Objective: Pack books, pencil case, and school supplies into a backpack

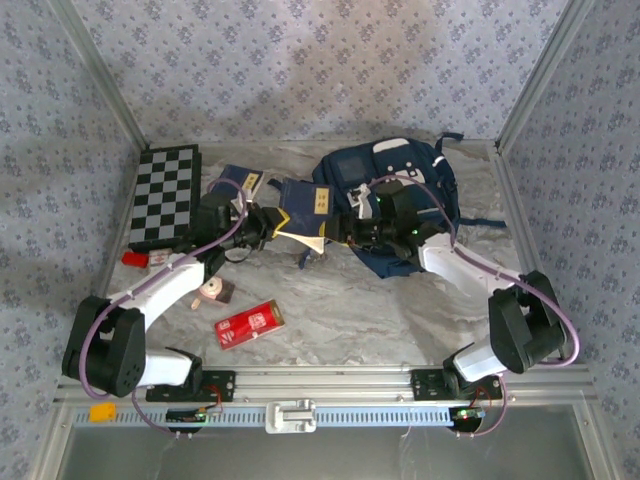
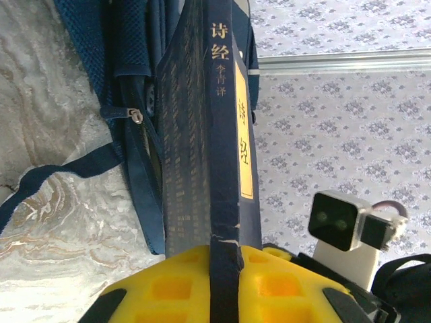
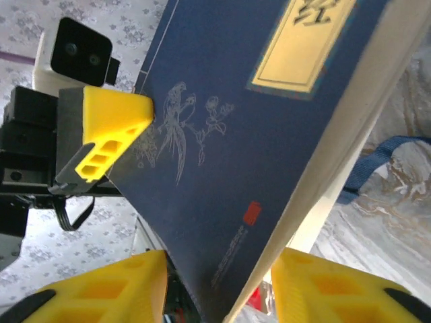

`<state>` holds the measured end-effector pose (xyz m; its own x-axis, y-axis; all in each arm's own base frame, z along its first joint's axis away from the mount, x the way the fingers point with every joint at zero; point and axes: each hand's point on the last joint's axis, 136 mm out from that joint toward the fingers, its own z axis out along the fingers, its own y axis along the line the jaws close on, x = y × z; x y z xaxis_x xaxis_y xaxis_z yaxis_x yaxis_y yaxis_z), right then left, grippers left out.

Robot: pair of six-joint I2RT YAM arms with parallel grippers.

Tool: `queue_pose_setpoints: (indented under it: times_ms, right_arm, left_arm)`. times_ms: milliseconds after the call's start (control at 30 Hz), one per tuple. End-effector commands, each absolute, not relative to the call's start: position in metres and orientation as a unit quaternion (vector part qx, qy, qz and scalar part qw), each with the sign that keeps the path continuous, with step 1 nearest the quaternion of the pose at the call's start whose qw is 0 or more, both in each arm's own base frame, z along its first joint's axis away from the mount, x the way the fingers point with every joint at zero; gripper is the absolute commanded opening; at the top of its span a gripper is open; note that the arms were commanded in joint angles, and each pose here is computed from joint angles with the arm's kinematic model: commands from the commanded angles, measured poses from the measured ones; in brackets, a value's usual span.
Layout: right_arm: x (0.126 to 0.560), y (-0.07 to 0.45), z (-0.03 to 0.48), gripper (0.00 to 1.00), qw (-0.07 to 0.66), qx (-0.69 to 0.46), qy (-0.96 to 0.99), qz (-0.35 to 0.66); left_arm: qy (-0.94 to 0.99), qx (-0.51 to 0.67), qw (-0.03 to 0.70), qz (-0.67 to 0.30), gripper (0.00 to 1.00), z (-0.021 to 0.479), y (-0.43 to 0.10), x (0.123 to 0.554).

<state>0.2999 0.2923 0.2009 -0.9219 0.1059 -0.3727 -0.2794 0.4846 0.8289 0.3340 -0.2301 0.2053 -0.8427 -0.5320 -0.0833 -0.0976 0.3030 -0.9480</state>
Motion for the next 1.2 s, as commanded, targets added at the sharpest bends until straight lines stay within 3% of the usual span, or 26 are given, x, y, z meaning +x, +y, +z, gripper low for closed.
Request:
queue_pose_setpoints:
  times_ms: [0,133,400,633,833,1167]
  right_arm:
    - [0.295,0.272,0.208,0.7,0.205,-0.016,0.836,0.508]
    - [0.292,0.273,0.22,0.99,0.202,-0.002,0.805,0.558]
    - [0.308,0.29,0.241,1.0,0.19,0.01,0.752,0.632]
    - [0.312,0.298,0.275,1.0,0.196,-0.001,0.698,0.689]
    - [0.306,0.288,0.282,0.91,0.221,-0.011,0.705,0.674]
    - [0.317,0.285,0.253,0.52,0.223,0.0,0.743,0.631]
  left_arm:
    - [0.753,-0.144,0.256,-0.589,0.0,0.261,-0.236,0.334]
    - [0.744,-0.124,0.27,-0.598,0.0,0.276,-0.247,0.331]
    - [0.713,-0.098,0.294,-0.629,0.0,0.312,-0.266,0.329]
    - [0.73,-0.101,0.299,-0.606,0.0,0.301,-0.265,0.332]
    - [0.762,-0.097,0.311,-0.56,0.0,0.284,-0.258,0.33]
    - [0.761,-0.087,0.305,-0.566,0.0,0.285,-0.26,0.325]
